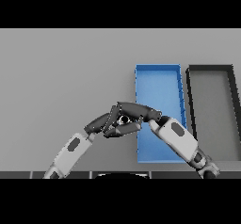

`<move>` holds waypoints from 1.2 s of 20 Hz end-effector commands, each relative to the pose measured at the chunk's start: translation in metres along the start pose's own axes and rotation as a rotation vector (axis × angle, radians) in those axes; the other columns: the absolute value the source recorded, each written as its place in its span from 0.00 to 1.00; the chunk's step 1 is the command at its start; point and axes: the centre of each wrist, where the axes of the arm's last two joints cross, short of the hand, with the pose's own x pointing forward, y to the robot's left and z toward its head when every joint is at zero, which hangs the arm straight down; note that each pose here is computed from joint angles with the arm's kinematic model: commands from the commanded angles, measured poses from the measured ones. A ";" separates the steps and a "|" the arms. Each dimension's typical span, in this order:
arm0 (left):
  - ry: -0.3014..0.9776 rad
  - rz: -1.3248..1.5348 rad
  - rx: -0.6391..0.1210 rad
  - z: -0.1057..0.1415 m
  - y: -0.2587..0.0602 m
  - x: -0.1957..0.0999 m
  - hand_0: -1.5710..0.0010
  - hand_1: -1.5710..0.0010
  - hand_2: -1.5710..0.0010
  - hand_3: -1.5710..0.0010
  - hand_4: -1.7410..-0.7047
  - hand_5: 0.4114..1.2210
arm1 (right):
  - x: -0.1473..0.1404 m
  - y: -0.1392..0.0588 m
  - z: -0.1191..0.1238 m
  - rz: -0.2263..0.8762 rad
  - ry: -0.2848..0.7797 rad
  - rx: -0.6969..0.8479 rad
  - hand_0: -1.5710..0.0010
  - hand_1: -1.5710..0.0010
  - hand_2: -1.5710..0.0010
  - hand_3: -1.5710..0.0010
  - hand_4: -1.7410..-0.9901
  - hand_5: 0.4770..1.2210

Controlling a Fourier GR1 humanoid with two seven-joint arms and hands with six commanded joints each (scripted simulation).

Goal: Pick up the blue pipe and place it into the blue bin.

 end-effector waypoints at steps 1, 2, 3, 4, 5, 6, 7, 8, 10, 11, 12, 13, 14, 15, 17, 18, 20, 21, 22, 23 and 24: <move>0.009 -0.019 0.000 0.001 0.003 0.001 0.70 0.72 0.75 0.72 0.58 0.96 | 0.001 0.000 -0.003 0.004 0.013 0.004 0.01 0.01 0.01 0.01 0.33 0.98; 0.012 -0.032 -0.002 -0.001 0.002 -0.001 0.76 0.77 0.80 0.78 0.63 0.87 | 0.000 0.002 -0.004 0.005 0.016 0.009 0.01 0.01 0.01 0.01 0.33 0.98; 0.008 -0.040 0.004 0.001 0.000 -0.002 0.81 0.82 0.84 0.82 0.68 0.75 | -0.001 0.001 -0.004 -0.003 0.005 0.009 0.01 0.01 0.00 0.01 0.33 0.99; 0.009 -0.045 0.013 0.002 0.001 -0.005 0.85 0.86 0.87 0.86 0.72 0.64 | -0.002 0.000 -0.003 0.001 0.013 0.007 0.00 0.00 0.00 0.01 0.33 0.99; 0.023 -0.052 0.018 0.000 0.003 -0.003 0.88 0.88 0.90 0.89 0.75 0.54 | 0.000 0.004 -0.004 0.000 -0.008 0.018 0.00 0.00 0.00 0.00 0.33 0.99; 0.035 -0.054 0.025 0.000 0.001 -0.003 0.90 0.91 0.92 0.91 0.77 0.46 | -0.001 0.003 -0.005 0.006 0.002 0.018 0.00 0.00 0.00 0.00 0.33 0.99; 0.023 -0.057 0.027 0.002 0.001 -0.002 0.92 0.93 0.93 0.93 0.80 0.40 | -0.002 0.002 -0.003 0.010 0.019 0.013 0.00 0.00 0.00 0.00 0.33 0.99; 0.021 -0.059 0.031 0.003 0.005 -0.001 0.94 0.94 0.95 0.94 0.81 0.35 | 0.000 0.000 -0.004 0.021 0.036 0.007 0.00 0.00 0.00 0.00 0.33 1.00; 0.032 -0.048 0.031 -0.002 0.002 -0.001 0.96 0.96 0.97 0.96 0.82 0.28 | -0.001 0.000 -0.002 0.016 0.044 0.007 0.00 0.00 0.00 0.00 0.33 1.00; 0.035 -0.034 0.034 -0.003 0.003 0.000 0.97 0.97 0.97 0.97 0.82 0.25 | 0.001 0.000 -0.002 0.008 0.037 0.009 0.00 0.00 0.00 0.00 0.33 1.00; 0.041 -0.018 0.037 0.000 0.005 -0.002 0.97 0.98 0.98 0.98 0.82 0.23 | 0.000 -0.002 -0.001 0.007 0.036 0.007 0.00 0.00 0.00 0.00 0.33 1.00; 0.053 -0.009 0.043 -0.001 0.006 -0.004 0.98 0.98 0.98 0.98 0.82 0.22 | -0.003 0.001 -0.003 0.001 0.032 0.005 0.00 0.00 0.00 0.00 0.33 1.00; 0.050 0.001 0.042 0.000 0.004 -0.004 0.98 0.98 0.99 0.98 0.82 0.20 | 0.000 -0.001 -0.002 -0.012 0.025 0.005 0.00 0.00 0.00 0.00 0.34 1.00; 0.052 -0.006 0.052 -0.003 0.003 -0.004 0.99 0.99 0.99 0.99 0.81 0.19 | -0.001 -0.001 -0.002 -0.023 0.025 -0.004 0.00 0.00 0.00 0.00 0.34 1.00; 0.062 0.002 0.056 -0.002 0.004 -0.004 0.99 0.99 0.99 0.99 0.81 0.18 | 0.006 -0.003 -0.004 -0.054 0.043 -0.018 0.00 0.00 0.00 0.00 0.33 1.00; 0.064 0.006 0.047 -0.001 0.002 -0.006 0.99 0.99 0.99 0.99 0.81 0.17 | 0.010 -0.005 -0.002 -0.095 0.038 -0.021 0.00 0.00 0.00 0.00 0.33 1.00; 0.088 0.013 0.046 -0.001 0.002 -0.008 1.00 1.00 1.00 1.00 0.80 0.15 | 0.024 -0.014 -0.004 -0.139 0.036 -0.029 0.00 0.00 0.00 0.00 0.21 1.00; 0.097 0.018 0.037 0.000 -0.002 -0.006 1.00 1.00 1.00 1.00 0.80 0.14 | 0.030 -0.018 -0.002 -0.166 0.030 -0.032 0.00 0.00 0.00 0.00 0.17 1.00; 0.096 0.017 0.037 -0.003 -0.003 -0.004 1.00 1.00 1.00 1.00 0.80 0.13 | 0.040 -0.024 0.000 -0.194 0.017 -0.045 0.00 0.00 0.00 0.00 0.14 1.00; 0.100 0.021 0.040 -0.002 -0.001 -0.005 1.00 1.00 1.00 1.00 0.80 0.12 | 0.049 -0.028 0.000 -0.217 0.004 -0.056 0.00 0.00 0.00 0.00 0.11 1.00; 0.096 0.020 0.037 0.001 -0.001 -0.004 1.00 1.00 1.00 1.00 0.80 0.11 | 0.065 -0.035 0.000 -0.243 -0.014 -0.066 0.00 0.00 0.00 0.00 0.09 0.96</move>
